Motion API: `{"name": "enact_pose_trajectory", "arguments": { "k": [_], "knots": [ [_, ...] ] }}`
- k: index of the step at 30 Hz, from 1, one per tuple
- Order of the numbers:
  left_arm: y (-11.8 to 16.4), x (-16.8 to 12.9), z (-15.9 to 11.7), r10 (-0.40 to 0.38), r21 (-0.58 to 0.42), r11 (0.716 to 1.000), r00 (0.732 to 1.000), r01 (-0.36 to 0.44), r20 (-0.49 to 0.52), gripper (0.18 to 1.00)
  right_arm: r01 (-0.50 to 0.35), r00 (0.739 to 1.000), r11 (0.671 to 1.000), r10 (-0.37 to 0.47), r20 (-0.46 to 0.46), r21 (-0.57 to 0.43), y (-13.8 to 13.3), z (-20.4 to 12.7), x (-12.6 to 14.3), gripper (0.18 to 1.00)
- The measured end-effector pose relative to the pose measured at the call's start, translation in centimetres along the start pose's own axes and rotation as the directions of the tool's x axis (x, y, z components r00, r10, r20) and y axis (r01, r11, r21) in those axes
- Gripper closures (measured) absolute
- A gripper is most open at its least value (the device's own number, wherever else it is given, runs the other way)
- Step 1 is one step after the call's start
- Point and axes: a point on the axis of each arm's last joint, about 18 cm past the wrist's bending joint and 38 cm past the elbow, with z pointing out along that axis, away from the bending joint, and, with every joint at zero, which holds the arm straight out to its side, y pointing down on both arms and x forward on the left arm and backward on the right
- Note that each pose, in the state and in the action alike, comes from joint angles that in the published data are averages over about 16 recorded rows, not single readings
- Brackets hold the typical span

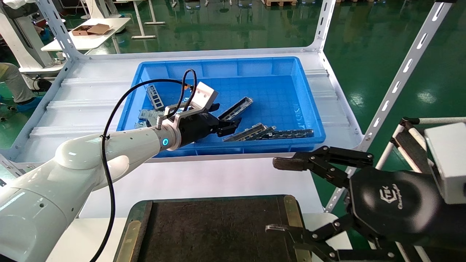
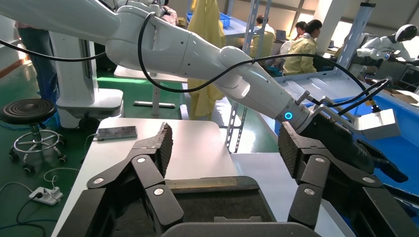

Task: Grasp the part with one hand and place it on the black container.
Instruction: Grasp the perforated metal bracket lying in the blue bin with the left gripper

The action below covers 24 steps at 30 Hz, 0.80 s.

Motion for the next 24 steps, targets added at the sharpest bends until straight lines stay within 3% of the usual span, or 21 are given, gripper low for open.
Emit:
{"name": "enact_pose_trajectory", "arguments": {
  "k": [17, 24],
  "knots": [
    [0.49, 0.35, 0.22, -0.013, -0.007, 1.000, 1.000, 0.013, 0.004, 0.690, 0.000, 1.000, 1.000, 0.000, 0.000, 0.000, 0.00, 0.00, 0.00, 0.690],
    [-0.20, 0.20, 0.18, -0.010, 0.011, 1.000, 1.000, 0.010, 0.004, 0.791, 0.000, 1.000, 1.000, 0.000, 0.000, 0.000, 0.00, 0.00, 0.00, 0.826]
  ]
}}
